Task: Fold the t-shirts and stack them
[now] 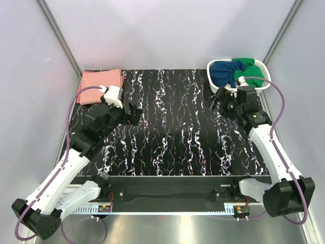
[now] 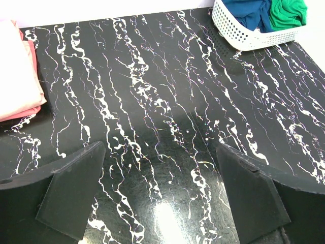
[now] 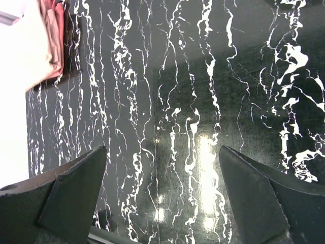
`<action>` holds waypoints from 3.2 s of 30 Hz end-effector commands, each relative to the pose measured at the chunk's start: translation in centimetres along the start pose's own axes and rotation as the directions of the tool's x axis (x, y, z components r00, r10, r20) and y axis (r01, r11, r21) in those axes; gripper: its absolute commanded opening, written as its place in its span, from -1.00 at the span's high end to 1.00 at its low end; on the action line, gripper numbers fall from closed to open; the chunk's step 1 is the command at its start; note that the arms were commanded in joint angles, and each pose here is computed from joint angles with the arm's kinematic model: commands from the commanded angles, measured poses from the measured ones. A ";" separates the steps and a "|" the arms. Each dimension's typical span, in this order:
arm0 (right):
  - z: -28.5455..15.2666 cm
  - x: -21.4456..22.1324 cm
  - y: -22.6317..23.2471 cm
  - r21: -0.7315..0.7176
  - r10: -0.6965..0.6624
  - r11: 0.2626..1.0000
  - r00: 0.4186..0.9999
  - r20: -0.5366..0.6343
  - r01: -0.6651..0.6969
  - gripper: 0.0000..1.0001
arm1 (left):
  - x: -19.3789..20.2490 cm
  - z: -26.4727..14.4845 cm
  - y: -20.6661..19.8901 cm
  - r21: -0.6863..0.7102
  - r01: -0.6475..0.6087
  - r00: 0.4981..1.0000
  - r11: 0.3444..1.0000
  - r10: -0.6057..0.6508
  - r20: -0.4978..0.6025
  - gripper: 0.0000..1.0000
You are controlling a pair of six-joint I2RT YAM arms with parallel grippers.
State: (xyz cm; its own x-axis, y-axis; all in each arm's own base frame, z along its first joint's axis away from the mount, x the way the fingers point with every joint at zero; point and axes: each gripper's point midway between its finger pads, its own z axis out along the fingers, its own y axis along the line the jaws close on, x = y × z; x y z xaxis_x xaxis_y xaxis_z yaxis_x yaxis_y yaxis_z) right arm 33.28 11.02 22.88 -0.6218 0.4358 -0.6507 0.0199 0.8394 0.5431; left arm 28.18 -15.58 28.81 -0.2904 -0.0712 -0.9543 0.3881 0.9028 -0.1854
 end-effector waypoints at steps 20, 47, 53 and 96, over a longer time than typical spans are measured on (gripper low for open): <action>9.5 -16.6 -12.7 0.471 -0.034 0.881 0.984 0.174 -0.053 -0.99 | -3.0 -1.1 -0.8 0.040 -0.014 0.996 0.999 0.010 0.088 -0.98; 19.9 -24.3 -23.6 0.598 -0.294 0.785 0.947 0.132 0.160 0.92 | -4.5 -2.3 -1.4 0.100 -0.003 0.991 0.995 -0.011 0.136 -0.98; 11.0 -31.1 -17.0 0.600 -0.340 0.795 0.885 0.318 0.089 1.00 | -4.2 -2.1 -1.0 0.084 -0.001 0.992 0.996 -0.010 0.128 -0.98; -1.3 16.5 -0.9 0.032 0.050 0.999 0.924 -0.379 -0.041 -0.22 | -2.3 -0.4 2.0 -0.087 0.057 0.997 0.995 -0.052 0.054 -0.98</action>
State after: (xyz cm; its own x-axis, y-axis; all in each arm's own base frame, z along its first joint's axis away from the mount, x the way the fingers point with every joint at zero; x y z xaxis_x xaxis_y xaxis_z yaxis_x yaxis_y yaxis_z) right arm 21.37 20.59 12.57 -0.9299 0.2274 -0.2890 -0.0272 0.7413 0.6706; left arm 28.71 -12.65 29.47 -0.2627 -0.1055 -0.9591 0.2792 0.9432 -0.1802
